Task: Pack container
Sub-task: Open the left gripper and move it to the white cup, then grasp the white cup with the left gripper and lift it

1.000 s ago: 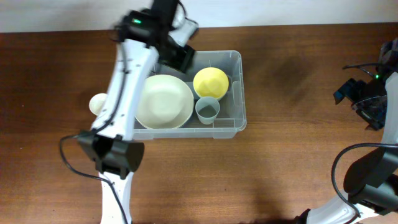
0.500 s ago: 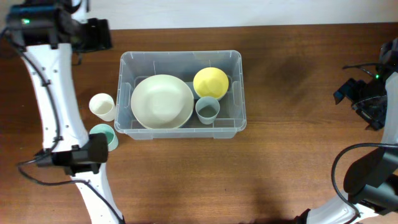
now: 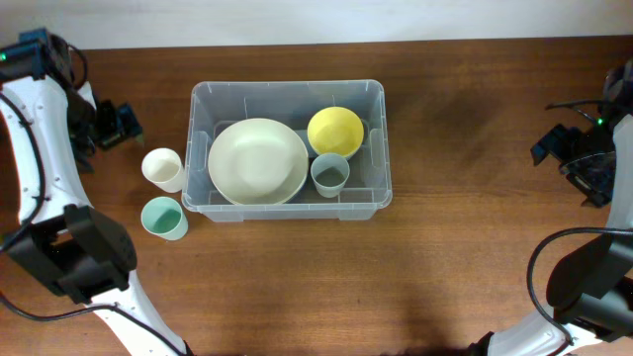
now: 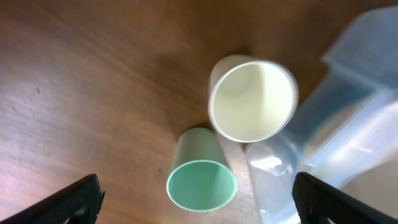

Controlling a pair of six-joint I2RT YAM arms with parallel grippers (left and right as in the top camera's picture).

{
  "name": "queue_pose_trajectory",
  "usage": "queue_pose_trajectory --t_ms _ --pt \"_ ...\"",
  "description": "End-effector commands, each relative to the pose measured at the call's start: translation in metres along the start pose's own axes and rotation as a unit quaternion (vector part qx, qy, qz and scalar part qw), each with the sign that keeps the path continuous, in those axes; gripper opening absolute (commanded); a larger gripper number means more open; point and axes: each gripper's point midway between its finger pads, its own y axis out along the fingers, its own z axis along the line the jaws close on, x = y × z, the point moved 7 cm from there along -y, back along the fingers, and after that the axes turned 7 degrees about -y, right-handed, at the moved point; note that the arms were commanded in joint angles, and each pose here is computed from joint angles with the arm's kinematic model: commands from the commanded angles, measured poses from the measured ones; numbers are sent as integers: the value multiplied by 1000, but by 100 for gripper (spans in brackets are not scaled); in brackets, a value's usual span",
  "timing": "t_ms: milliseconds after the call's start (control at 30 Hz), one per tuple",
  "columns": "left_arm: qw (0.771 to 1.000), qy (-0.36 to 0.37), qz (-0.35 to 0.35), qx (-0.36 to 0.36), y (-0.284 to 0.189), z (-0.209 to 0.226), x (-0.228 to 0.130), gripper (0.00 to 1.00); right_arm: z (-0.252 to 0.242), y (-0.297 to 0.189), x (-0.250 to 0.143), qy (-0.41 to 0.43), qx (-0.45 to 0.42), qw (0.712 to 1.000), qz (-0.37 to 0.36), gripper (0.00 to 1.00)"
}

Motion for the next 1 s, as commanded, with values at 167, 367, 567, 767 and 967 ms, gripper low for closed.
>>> queue_pose_trajectory --t_ms 167,367,567,767,967 --pt "1000 1 26 -2 47 6 -4 99 0 2 -1 1 -2 1000 3 99" --pt "999 10 35 -1 79 8 -6 100 0 2 0 2 -2 1000 3 99" --pt "999 9 47 -3 112 10 -12 99 0 2 -1 1 -2 1000 3 99" --pt "999 9 32 -8 121 10 -8 53 0 2 0 2 -2 1000 3 99" --pt "999 11 -22 -23 110 5 13 11 0 2 0 2 -2 1000 3 99"
